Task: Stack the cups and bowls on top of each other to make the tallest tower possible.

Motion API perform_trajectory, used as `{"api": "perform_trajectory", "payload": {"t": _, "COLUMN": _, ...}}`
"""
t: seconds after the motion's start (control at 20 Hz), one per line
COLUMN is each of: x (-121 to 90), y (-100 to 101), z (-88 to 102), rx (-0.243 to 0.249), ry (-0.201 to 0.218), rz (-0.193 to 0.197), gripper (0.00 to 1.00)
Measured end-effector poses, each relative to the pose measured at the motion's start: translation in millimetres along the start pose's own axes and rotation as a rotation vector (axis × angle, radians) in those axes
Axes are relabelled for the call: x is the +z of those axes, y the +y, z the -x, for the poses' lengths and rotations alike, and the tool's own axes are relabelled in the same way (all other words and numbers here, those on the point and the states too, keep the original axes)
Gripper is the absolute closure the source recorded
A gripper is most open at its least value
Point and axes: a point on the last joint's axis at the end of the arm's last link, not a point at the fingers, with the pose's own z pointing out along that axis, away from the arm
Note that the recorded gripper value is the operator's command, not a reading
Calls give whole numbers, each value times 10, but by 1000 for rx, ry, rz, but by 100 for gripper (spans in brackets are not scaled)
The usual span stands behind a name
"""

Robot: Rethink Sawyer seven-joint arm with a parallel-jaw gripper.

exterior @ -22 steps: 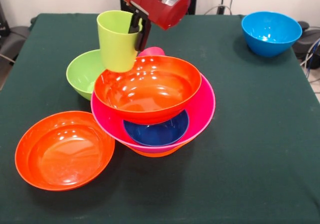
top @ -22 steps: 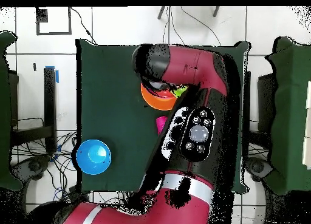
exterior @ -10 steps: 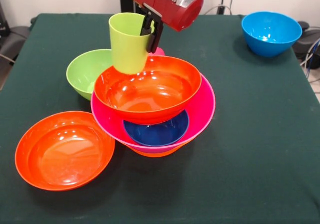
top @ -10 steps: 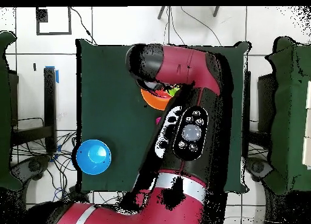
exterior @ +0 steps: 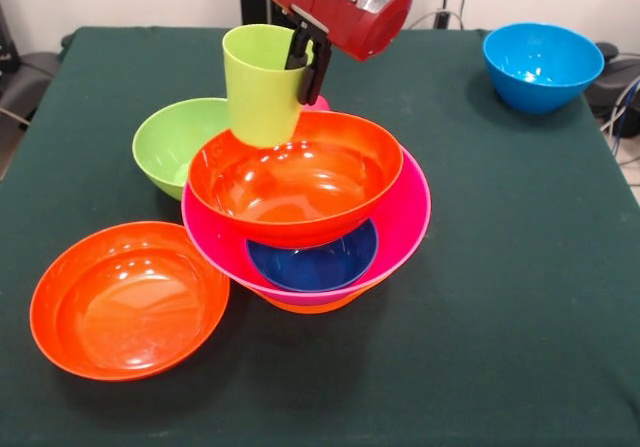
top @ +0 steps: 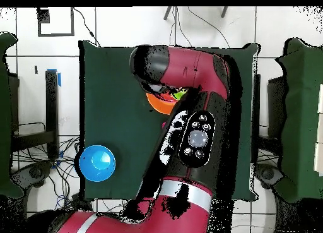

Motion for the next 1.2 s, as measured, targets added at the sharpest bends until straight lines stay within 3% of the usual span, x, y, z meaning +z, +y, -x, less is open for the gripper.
{"api": "perform_trajectory", "payload": {"t": 0.85, "x": 14, "y": -15, "z": 14, "rx": 4, "ry": 1, "rz": -2, "gripper": 100}}
{"api": "perform_trajectory", "payload": {"t": 1.2, "x": 19, "y": 109, "z": 129, "rx": -4, "ry": -25, "rz": 11, "gripper": 100}}
